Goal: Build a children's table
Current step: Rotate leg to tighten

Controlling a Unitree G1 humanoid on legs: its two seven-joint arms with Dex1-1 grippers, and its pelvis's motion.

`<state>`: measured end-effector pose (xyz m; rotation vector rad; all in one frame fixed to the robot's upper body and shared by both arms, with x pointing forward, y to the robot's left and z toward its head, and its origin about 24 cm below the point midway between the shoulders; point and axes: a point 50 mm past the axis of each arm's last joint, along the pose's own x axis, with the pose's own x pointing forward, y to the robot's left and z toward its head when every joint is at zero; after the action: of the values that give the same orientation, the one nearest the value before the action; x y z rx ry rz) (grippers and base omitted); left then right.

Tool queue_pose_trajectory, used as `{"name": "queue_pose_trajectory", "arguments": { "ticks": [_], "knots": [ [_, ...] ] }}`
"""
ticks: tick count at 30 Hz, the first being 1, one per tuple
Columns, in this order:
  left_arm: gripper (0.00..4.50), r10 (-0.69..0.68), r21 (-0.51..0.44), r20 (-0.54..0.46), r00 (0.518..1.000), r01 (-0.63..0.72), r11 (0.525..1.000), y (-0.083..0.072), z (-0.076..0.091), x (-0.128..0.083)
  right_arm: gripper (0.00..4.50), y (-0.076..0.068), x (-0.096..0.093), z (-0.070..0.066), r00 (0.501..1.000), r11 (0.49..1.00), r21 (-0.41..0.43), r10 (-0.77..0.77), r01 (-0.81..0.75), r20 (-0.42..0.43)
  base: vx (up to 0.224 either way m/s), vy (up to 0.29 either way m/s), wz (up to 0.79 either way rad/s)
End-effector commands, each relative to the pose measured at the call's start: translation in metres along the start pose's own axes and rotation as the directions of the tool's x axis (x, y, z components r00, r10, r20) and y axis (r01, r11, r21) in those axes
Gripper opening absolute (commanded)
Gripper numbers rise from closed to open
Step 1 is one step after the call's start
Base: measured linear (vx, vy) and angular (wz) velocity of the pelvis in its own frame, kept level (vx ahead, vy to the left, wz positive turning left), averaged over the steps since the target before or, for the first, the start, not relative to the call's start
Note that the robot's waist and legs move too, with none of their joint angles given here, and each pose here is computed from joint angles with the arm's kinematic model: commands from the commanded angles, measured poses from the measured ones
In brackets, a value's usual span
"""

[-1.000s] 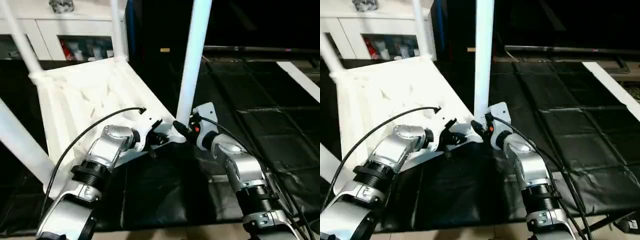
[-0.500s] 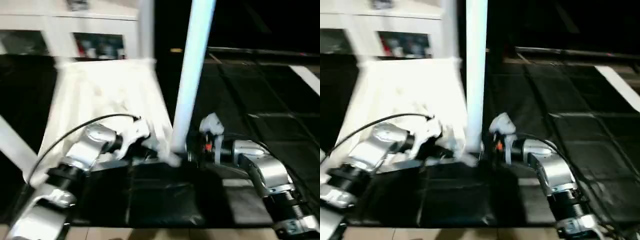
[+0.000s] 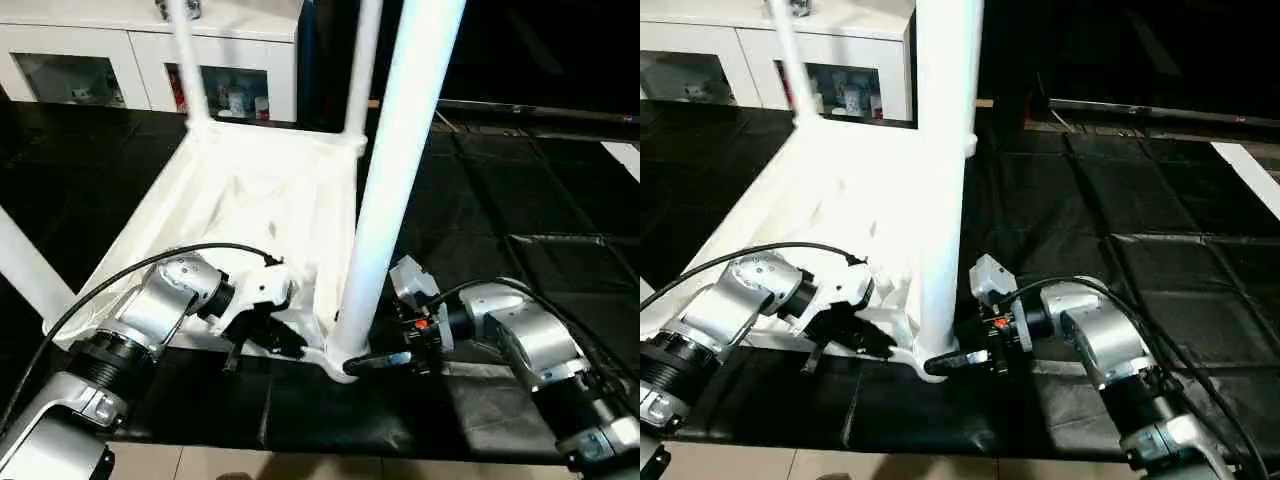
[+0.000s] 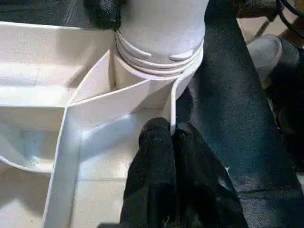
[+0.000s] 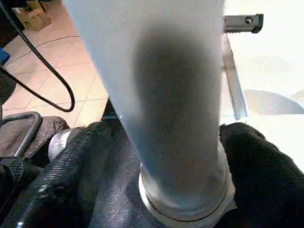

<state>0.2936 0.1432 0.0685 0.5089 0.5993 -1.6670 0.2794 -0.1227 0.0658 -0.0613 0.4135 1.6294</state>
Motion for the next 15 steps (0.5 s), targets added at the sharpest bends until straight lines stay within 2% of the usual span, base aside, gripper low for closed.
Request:
{"name": "queue_pose_trajectory", "arguments": {
  "ticks": [1, 9, 15],
  "knots": [
    [0.00, -0.076, 0.049, 0.000, 0.997, 0.076, 0.996, -0.0047, 0.0069, 0.0060, 3.45, -0.0015, -0.0022, 0.0031, 1.000, 1.000, -0.011, 0.012, -0.012, -0.002, 0.000, 0.000, 0.00],
    [0.00, -0.047, 0.048, -0.005, 0.999, 0.047, 0.998, -0.0022, 0.0056, 0.0042, 2.73, -0.0017, 0.0011, 0.0025, 1.000, 1.000, -0.007, 0.027, -0.027, 0.012, 0.000, 0.000, 0.00],
    [0.00, 0.015, 0.011, 0.013, 1.000, -0.015, 1.000, 0.0030, 0.0055, 0.0076, 2.19, 0.0023, 0.0039, 0.0001, 0.999, 1.000, 0.005, 0.022, -0.022, 0.026, 0.000, 0.000, 0.00]
  ]
}}
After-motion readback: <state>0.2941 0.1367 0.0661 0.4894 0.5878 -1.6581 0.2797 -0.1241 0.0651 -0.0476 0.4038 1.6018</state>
